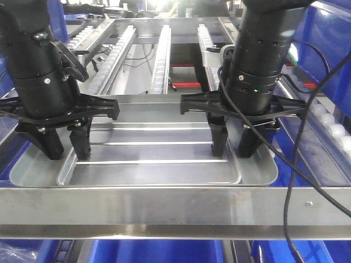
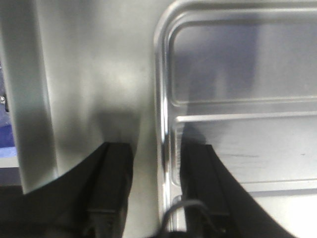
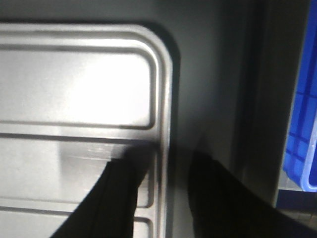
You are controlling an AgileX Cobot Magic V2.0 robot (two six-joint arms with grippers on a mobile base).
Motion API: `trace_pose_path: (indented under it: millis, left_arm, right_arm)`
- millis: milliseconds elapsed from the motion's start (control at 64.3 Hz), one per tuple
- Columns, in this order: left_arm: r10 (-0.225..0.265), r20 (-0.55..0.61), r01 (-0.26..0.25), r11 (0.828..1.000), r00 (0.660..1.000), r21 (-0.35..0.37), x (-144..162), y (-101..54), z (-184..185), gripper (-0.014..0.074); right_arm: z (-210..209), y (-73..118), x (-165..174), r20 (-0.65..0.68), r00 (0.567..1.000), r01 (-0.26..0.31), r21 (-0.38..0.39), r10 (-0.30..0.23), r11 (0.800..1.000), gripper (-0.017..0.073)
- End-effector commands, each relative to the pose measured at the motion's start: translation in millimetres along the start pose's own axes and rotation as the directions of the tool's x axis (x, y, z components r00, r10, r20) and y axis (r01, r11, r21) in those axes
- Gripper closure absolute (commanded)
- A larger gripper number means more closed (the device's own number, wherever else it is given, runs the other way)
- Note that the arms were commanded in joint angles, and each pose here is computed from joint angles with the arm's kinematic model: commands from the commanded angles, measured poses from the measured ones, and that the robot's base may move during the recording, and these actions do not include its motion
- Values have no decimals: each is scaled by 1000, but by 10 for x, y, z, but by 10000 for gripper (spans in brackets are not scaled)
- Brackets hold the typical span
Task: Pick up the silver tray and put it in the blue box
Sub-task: 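Close both grippers on the tray's side rims, then lift the tray with both grippers and pull it toward the robot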
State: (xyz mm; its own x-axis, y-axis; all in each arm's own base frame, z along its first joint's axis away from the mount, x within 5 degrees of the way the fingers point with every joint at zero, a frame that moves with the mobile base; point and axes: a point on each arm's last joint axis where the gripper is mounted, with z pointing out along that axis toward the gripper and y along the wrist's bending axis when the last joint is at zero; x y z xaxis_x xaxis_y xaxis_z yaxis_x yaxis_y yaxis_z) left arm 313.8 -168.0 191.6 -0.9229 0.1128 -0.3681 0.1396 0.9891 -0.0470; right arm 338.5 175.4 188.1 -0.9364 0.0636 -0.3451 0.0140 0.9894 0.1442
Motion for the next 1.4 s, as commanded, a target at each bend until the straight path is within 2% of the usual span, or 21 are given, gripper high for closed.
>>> trace_pose_path:
  millis: [0,155,311,435,606,1213,1384]
  left_arm:
    - [-1,55,0,1000,998,13,-88,-4,-171,426]
    - [-16,49,15,1000,999,24,-83,-13,-171,431]
    - [-25,46,24,999,999,31,-80,-19,-171,512]
    - [-35,42,34,999,999,38,-77,-25,-171,611]
    - [-35,42,34,999,999,38,-77,-25,-171,608]
    - [-39,65,36,998,997,53,-103,-39,-177,608]
    - [-47,52,46,998,998,31,-229,-44,-451,608]
  right_arm:
    - [-235,60,-119,90,996,12,-50,-7,999,178]
    - [-235,60,-119,90,996,12,-50,-7,999,178]
    - [-235,60,-119,90,996,12,-50,-8,999,200]
    - [-235,59,-119,89,996,12,-50,-8,999,317]
    - [-235,59,-118,88,996,12,-49,-8,999,512]
    - [-240,74,-142,113,994,13,-65,-6,998,510]
    - [-513,88,-214,90,996,6,-41,-2,999,508]
